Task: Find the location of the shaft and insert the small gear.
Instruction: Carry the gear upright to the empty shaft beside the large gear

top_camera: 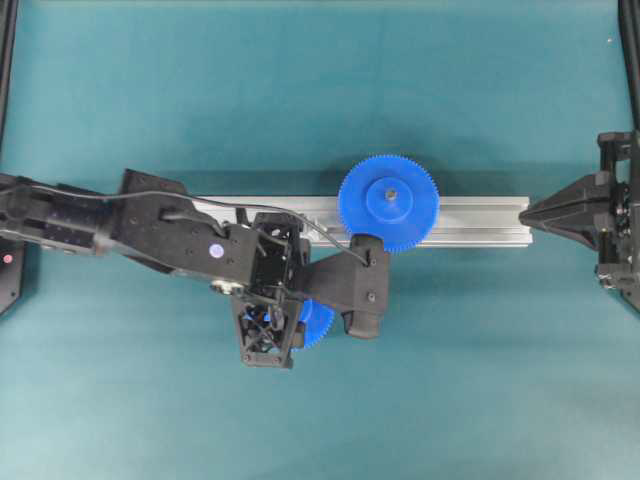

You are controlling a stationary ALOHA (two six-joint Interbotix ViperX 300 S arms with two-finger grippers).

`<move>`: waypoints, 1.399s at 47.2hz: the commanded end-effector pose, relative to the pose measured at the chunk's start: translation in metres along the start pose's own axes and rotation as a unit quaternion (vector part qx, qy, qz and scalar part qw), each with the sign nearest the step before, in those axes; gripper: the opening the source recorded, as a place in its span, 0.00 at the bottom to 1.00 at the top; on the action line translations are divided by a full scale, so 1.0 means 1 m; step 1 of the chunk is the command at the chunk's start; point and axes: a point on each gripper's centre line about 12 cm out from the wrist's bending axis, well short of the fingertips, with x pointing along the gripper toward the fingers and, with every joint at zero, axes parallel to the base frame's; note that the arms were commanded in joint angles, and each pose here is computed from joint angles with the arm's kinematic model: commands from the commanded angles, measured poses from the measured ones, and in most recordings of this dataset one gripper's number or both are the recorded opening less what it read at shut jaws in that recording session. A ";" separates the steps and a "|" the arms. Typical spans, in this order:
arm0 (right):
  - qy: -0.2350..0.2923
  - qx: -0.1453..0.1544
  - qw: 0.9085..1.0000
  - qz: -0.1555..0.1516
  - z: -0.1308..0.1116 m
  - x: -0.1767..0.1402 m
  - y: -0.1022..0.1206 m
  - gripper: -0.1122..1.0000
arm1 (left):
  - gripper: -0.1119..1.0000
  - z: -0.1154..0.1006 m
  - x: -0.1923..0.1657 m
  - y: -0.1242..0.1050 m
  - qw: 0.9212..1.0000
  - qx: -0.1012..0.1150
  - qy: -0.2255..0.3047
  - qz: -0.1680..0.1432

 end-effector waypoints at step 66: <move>-0.006 0.006 1.000 -0.001 0.004 0.000 0.000 0.13 | 0.67 0.031 -0.116 0.069 0.997 0.017 -0.069 0.034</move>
